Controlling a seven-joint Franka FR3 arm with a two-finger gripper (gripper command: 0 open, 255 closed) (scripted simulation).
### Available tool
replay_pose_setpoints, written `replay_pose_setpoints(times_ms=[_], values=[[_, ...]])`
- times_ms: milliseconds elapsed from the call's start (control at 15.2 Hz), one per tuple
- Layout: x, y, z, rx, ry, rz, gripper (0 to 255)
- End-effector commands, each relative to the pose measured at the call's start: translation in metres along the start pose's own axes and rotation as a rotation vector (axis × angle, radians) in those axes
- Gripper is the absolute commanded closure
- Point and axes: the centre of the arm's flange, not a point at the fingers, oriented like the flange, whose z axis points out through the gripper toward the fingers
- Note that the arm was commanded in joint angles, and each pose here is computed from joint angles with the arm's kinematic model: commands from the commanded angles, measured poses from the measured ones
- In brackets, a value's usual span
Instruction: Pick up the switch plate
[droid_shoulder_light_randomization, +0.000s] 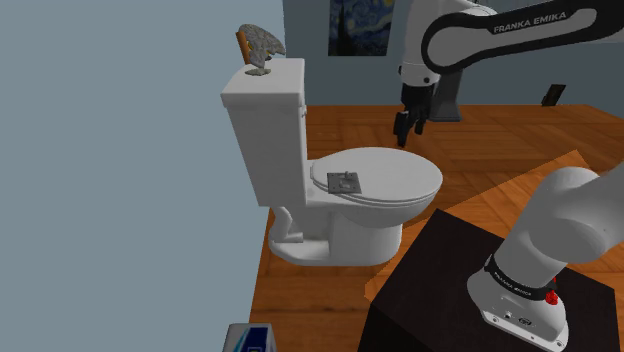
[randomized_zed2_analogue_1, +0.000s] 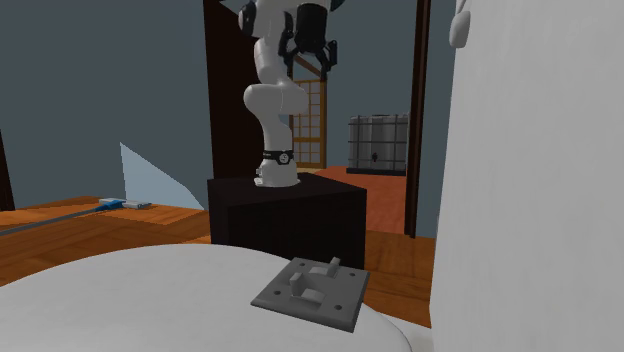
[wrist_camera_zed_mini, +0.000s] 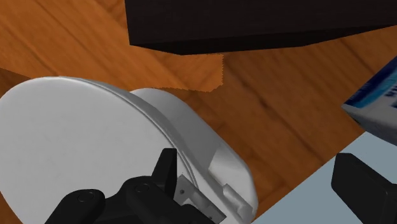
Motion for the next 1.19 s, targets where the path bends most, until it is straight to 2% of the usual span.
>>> replay_pose_setpoints(times_ms=[0, 1122], values=[[0.019, 0.010, 0.017, 0.005, 0.006, -0.001, 0], [0.172, 0.077, 0.165, 0.054, 0.038, -0.009, 0]])
